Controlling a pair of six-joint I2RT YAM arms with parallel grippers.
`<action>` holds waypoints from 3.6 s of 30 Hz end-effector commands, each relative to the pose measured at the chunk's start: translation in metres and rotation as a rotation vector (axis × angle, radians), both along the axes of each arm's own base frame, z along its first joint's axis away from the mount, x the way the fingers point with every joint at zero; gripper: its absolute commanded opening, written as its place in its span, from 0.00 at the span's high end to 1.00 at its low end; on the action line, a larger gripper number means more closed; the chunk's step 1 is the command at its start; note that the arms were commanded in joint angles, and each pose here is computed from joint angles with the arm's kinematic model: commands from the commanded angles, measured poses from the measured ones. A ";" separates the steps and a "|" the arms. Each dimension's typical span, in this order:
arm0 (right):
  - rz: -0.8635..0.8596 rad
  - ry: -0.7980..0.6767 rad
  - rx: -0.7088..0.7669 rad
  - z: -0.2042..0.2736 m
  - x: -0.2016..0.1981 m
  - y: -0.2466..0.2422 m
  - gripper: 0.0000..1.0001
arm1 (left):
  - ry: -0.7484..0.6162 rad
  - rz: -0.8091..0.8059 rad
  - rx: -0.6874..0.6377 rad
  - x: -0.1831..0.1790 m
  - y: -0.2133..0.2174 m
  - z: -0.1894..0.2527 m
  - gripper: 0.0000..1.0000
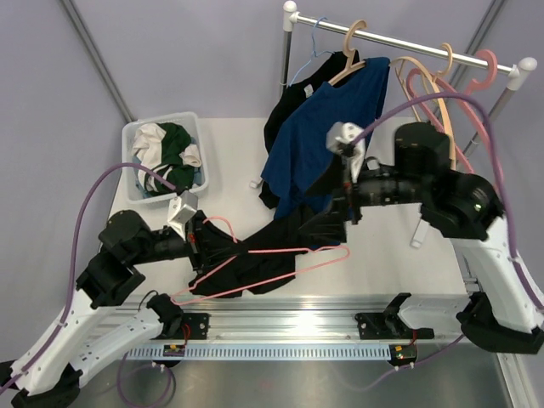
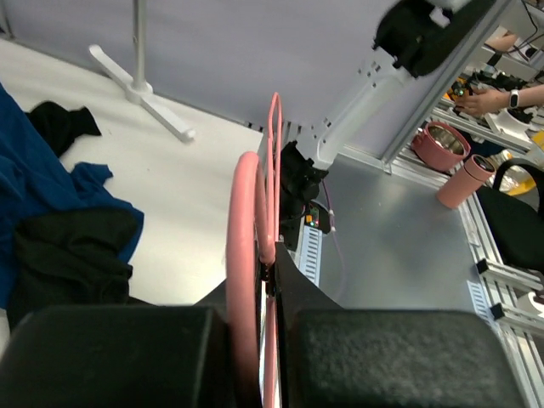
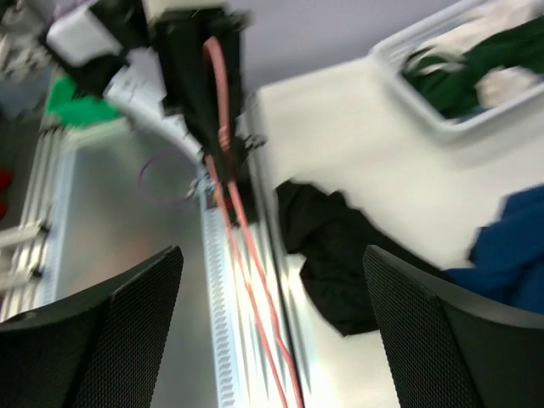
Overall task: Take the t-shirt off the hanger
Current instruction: Place the hanger at the clothesline.
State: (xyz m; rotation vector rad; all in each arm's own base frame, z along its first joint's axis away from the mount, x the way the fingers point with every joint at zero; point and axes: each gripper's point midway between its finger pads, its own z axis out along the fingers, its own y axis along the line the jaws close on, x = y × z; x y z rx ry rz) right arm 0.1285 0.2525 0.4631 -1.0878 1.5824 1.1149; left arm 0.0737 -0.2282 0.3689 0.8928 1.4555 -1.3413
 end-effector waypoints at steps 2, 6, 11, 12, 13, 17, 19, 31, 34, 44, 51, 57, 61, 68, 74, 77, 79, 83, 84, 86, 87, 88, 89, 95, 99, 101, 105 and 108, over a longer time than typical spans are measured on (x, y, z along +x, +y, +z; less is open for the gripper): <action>0.163 0.012 -0.163 -0.046 -0.021 0.023 0.06 | -0.035 -0.100 -0.032 -0.011 -0.007 0.012 1.00; 0.254 0.015 -0.154 -0.061 -0.036 0.034 0.10 | -0.037 -0.125 -0.034 -0.010 -0.012 0.010 1.00; 0.243 0.020 -0.232 -0.086 -0.037 0.046 0.22 | -0.027 -0.126 -0.039 -0.007 -0.015 0.007 1.00; 0.253 0.026 -0.233 -0.088 -0.039 0.046 0.23 | -0.028 -0.124 -0.043 -0.006 -0.015 0.008 1.00; 0.264 0.030 -0.228 -0.091 -0.041 0.049 0.26 | -0.026 -0.120 -0.042 -0.005 -0.016 0.007 1.00; 0.279 0.057 -0.249 -0.106 -0.046 0.054 0.30 | -0.024 -0.123 -0.049 -0.003 -0.019 0.008 1.00; 0.270 0.052 -0.256 -0.112 -0.045 0.058 0.30 | -0.018 -0.126 -0.057 -0.002 -0.020 0.010 1.00; 0.214 0.003 -0.192 -0.114 -0.046 0.047 1.00 | -0.020 -0.132 -0.068 0.004 -0.026 0.012 1.00; 0.209 0.019 -0.138 -0.103 -0.056 0.039 1.00 | -0.019 -0.141 -0.065 0.003 -0.027 0.009 1.00; 0.063 0.105 -0.092 -0.099 -0.058 0.013 1.00 | -0.002 -0.071 -0.104 0.014 -0.027 0.036 0.10; -0.245 0.135 -0.144 -0.118 -0.029 -0.026 1.00 | 0.006 0.149 -0.043 0.045 -0.014 0.054 0.01; -0.618 0.235 -0.256 -0.148 -0.005 -0.083 1.00 | 0.004 0.457 -0.058 0.075 0.025 0.060 0.01; -0.832 0.245 -0.312 -0.160 0.005 -0.125 1.00 | 0.058 0.546 -0.074 0.084 0.035 0.049 0.01; -1.031 0.270 -0.315 -0.148 0.009 -0.161 1.00 | 0.134 0.582 -0.044 0.088 0.037 0.025 0.01; -1.174 0.207 -0.212 -0.112 0.032 -0.170 1.00 | 0.211 0.614 -0.001 0.095 0.035 0.008 0.01; -1.258 0.169 -0.175 -0.094 0.053 -0.160 1.00 | 0.253 0.676 -0.027 0.102 0.041 0.006 0.01; -1.313 0.139 -0.150 -0.080 0.066 -0.156 1.00 | 0.258 0.686 -0.031 0.102 0.043 0.005 0.01; -1.363 0.111 -0.149 -0.067 0.090 -0.131 1.00 | 0.245 0.714 -0.020 0.103 0.049 0.002 0.01; -1.381 0.105 -0.116 -0.056 0.094 -0.130 1.00 | 0.243 0.721 -0.014 0.104 0.050 0.002 0.01; -1.418 0.087 -0.109 -0.049 0.105 -0.123 1.00 | 0.241 0.730 -0.007 0.103 0.053 0.003 0.01; -1.432 0.080 -0.101 -0.047 0.110 -0.121 1.00 | 0.241 0.730 -0.007 0.103 0.053 0.003 0.01; -1.426 0.087 -0.069 -0.043 0.115 -0.113 1.00 | 0.239 0.727 -0.009 0.102 0.053 0.004 0.01; -1.429 0.093 -0.066 -0.044 0.121 -0.108 1.00 | 0.242 0.726 -0.011 0.101 0.054 0.004 0.01; -1.534 0.117 0.004 -0.033 0.146 -0.118 1.00 | 0.246 0.719 -0.017 0.099 0.054 0.006 0.01; -1.599 0.118 0.012 -0.028 0.159 -0.136 1.00 | 0.236 0.720 -0.017 0.097 0.057 0.007 0.01; -1.605 0.107 0.010 -0.026 0.163 -0.140 1.00 | 0.231 0.721 -0.020 0.096 0.058 0.008 0.01; -1.612 0.092 0.027 -0.017 0.171 -0.143 1.00 | 0.229 0.728 -0.012 0.096 0.059 0.004 0.01; -1.639 0.086 0.005 -0.017 0.184 -0.148 1.00 | 0.228 0.721 -0.009 0.095 0.059 0.004 0.01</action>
